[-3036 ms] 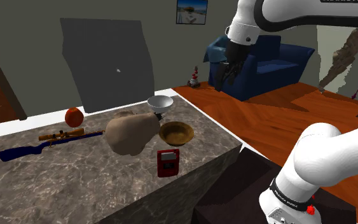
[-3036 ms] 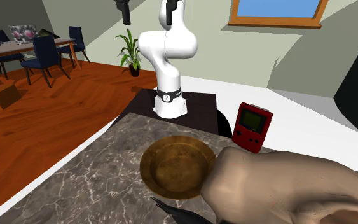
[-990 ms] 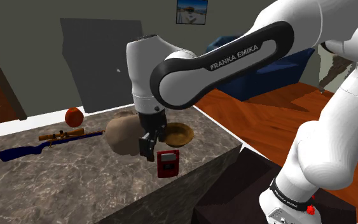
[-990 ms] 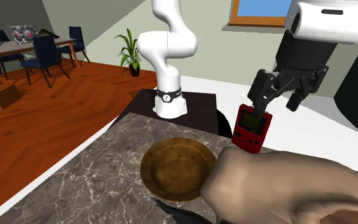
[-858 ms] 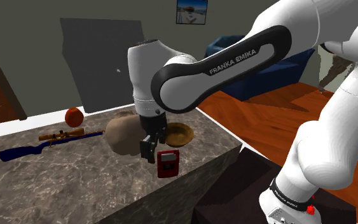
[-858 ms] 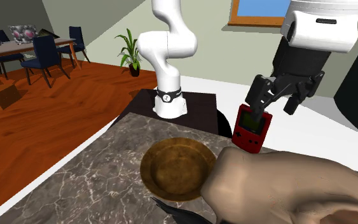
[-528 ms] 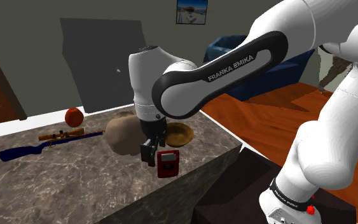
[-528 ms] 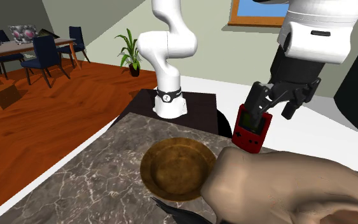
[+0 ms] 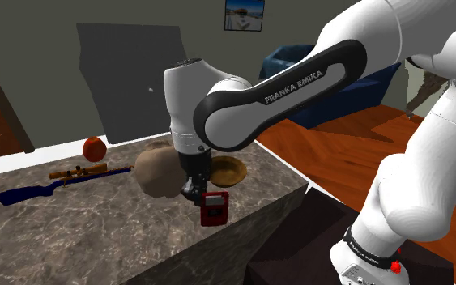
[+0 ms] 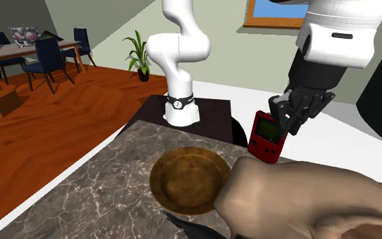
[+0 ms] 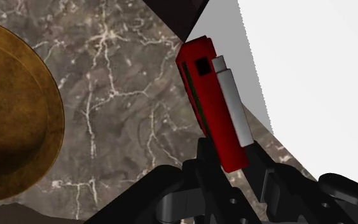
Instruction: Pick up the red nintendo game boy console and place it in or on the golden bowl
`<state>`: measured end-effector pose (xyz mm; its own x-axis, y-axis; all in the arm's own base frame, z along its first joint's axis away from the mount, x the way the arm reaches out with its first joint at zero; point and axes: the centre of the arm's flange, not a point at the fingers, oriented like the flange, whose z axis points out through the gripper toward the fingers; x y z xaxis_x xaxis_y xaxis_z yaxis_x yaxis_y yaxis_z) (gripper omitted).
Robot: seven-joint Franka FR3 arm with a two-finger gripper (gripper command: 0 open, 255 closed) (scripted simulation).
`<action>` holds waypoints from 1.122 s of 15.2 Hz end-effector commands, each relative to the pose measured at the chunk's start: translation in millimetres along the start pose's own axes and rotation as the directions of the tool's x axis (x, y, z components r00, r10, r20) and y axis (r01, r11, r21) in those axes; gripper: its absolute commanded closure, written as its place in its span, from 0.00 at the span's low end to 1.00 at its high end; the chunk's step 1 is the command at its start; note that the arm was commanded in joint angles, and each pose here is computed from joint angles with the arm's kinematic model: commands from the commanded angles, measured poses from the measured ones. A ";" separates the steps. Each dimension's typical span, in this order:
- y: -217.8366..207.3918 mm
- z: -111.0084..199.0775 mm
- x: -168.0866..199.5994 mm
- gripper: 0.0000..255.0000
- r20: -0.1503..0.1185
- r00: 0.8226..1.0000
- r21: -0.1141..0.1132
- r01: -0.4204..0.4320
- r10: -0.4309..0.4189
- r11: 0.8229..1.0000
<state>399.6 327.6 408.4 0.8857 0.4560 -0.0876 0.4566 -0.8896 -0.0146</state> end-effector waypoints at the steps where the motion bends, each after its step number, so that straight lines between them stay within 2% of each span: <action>1: 0.1 0.3 0.0 1.00 0.001 1.000 0.000 0.000 0.000 1.000; 6: 0.0 0.3 -0.1 1.00 0.001 1.000 0.000 0.000 0.000 1.000; 17: -0.8 -57.5 -5.2 1.00 0.001 1.000 0.000 0.000 0.000 1.000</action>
<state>399.1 327.8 460.4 0.8857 0.4558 -0.0882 0.4564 -0.8897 -0.0146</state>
